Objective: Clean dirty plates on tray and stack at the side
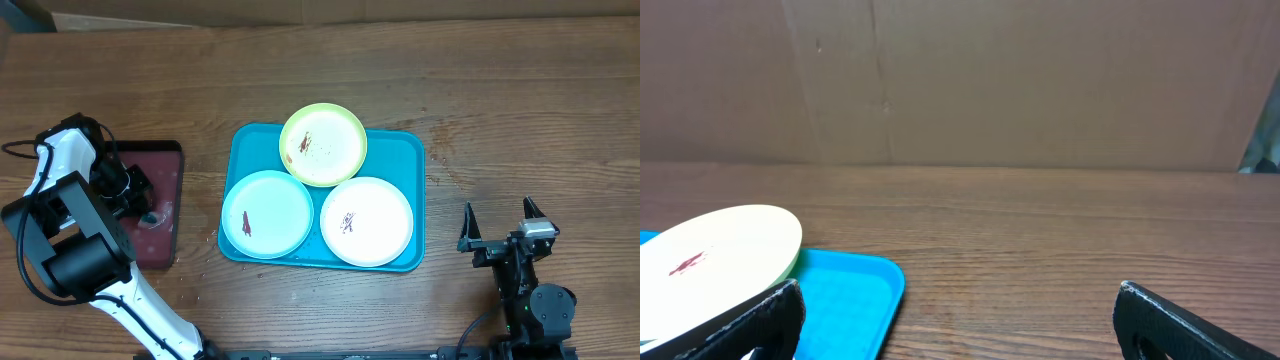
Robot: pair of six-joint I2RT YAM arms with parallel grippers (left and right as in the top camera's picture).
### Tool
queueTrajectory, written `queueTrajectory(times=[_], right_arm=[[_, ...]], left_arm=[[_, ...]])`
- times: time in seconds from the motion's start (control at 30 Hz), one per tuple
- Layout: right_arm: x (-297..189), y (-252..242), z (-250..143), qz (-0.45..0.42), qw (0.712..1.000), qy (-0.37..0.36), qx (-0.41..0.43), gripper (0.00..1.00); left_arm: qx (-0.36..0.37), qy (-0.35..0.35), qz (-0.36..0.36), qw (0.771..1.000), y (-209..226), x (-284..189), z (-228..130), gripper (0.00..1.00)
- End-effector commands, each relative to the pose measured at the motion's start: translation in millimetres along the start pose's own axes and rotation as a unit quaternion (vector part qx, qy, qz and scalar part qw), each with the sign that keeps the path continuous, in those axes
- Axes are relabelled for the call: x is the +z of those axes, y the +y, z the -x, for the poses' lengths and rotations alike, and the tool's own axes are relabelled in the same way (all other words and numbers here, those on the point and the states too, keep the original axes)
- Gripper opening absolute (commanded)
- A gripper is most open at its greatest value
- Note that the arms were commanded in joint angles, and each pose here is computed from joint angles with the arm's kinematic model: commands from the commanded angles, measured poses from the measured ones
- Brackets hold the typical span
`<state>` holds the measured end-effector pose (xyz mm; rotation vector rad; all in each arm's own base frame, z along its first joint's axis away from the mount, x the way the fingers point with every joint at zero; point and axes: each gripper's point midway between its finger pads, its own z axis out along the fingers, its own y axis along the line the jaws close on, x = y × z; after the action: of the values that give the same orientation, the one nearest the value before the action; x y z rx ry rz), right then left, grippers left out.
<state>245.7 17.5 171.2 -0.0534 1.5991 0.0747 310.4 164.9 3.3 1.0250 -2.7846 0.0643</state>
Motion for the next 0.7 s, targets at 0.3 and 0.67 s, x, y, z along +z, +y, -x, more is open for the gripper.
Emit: queueTrajectory(times=[0.3, 0.67], right_arm=[[0, -2, -2, -0.006, 1.0, -0.002, -0.002, 1.0], [0, -2, -2, -0.006, 1.0, -0.002, -0.002, 1.0]], left_arm=[[0.0, -0.036, 0.017, 0.999, 5, -2, 15, 1.0], [0.0, -0.042, 0.017, 0.999, 5, -2, 18, 0.54]])
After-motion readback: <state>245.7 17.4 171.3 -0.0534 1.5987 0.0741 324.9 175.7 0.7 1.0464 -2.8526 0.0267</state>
